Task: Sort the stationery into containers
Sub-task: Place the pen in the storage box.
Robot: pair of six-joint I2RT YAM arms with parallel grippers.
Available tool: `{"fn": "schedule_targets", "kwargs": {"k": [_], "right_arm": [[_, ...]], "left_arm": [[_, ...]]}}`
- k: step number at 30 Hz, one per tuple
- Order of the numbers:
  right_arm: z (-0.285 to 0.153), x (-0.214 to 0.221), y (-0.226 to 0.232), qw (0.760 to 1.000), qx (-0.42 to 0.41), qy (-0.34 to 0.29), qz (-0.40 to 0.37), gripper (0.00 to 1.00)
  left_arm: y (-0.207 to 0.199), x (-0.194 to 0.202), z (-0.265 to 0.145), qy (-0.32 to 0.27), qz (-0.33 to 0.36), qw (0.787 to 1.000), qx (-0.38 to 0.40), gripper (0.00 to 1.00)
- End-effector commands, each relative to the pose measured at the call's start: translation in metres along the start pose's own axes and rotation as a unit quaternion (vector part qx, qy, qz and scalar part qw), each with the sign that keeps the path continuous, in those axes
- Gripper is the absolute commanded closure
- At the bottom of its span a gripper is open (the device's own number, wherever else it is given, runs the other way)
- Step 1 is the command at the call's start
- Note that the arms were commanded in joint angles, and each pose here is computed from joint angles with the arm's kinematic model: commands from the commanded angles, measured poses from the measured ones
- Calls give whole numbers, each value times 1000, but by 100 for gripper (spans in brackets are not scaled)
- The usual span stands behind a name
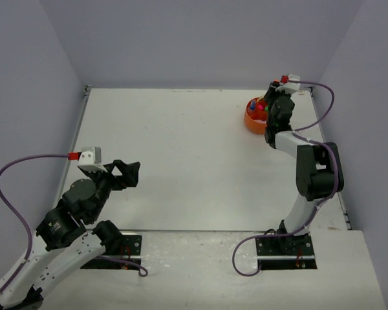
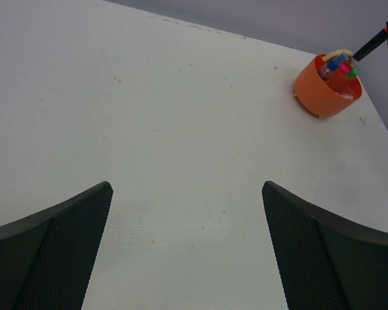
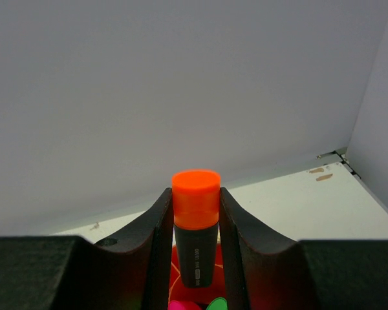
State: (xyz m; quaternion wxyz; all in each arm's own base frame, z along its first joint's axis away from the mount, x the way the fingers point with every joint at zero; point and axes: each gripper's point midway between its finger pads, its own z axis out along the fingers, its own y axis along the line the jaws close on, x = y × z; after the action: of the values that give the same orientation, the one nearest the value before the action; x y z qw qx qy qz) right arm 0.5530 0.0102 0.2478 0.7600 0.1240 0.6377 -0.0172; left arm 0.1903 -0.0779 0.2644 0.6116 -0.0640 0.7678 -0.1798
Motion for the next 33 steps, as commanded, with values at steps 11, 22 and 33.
{"fn": "schedule_targets", "kwargs": {"k": [11,22,33], "right_arm": [[-1,12,-2,1000,-2,7,8,79],[-2,19,-2,1000,-3,23,-2,61],[-18,-20,6,1000,-27,12,0,30]], "left_arm": [[-2,-4,3,-8,7,1000,1,0],[-3,-3,4,-6,9,1000,2,0],[-2,-3,5,-6,10,1000,-1,0]]}}
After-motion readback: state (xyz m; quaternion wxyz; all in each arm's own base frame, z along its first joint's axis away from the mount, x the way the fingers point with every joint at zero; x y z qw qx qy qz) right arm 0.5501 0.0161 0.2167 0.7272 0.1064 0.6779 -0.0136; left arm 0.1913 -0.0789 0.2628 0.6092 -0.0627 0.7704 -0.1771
